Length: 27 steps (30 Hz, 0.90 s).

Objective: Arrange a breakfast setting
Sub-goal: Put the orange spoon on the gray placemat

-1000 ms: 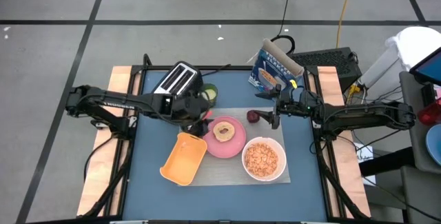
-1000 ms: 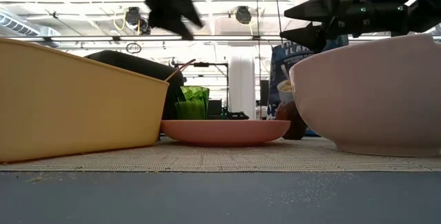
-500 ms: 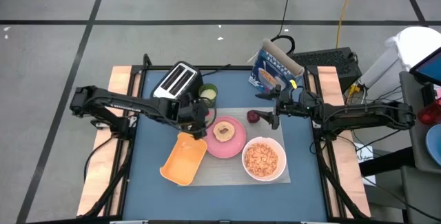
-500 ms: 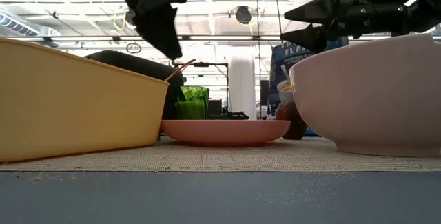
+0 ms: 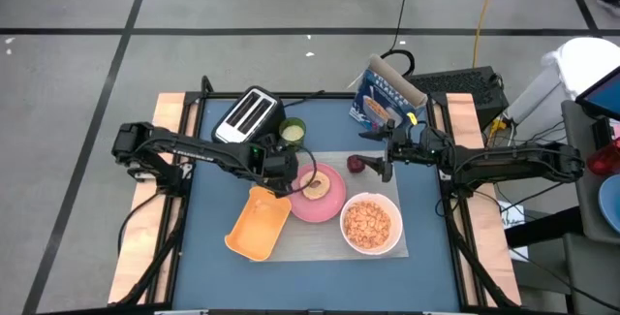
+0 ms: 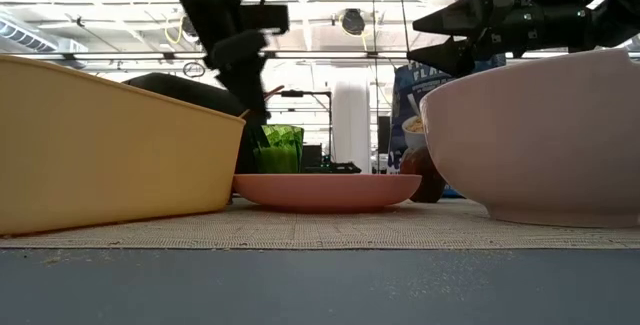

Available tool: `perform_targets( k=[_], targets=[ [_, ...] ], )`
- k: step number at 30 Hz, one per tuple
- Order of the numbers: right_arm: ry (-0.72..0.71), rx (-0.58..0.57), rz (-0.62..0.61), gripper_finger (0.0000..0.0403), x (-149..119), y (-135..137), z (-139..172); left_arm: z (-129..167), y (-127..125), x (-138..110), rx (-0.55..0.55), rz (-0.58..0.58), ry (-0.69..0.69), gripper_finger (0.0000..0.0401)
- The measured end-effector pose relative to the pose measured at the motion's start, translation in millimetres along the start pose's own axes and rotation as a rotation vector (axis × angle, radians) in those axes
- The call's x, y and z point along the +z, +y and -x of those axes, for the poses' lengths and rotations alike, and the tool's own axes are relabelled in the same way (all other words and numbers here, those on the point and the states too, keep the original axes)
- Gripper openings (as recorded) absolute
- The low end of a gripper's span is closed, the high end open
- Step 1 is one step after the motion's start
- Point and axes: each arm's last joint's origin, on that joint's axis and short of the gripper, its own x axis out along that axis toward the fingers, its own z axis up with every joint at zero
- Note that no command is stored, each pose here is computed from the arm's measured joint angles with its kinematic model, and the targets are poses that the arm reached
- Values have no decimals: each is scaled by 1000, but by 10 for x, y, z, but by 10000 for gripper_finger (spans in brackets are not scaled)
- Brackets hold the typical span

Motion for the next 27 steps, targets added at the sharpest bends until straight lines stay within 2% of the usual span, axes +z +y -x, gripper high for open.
perform_targets(
  k=[3, 12, 18, 22, 27],
  targets=[
    [-2, 0, 0, 354, 1, 0, 0, 0, 5, -21, 4, -7, 15, 247],
    [-6, 0, 0, 354, 6, 0, 0, 4, 7, -19, 5, -6, 15, 113],
    [-6, -1, 1, 354, 6, 0, 0, 4, 7, -19, 4, -8, 15, 42],
    [-6, -1, 0, 354, 6, 0, 0, 4, 7, -20, 3, -21, 16, 12],
    [-6, -1, 0, 354, 6, 0, 0, 4, 7, -20, 4, -21, 16, 10]
  ],
)
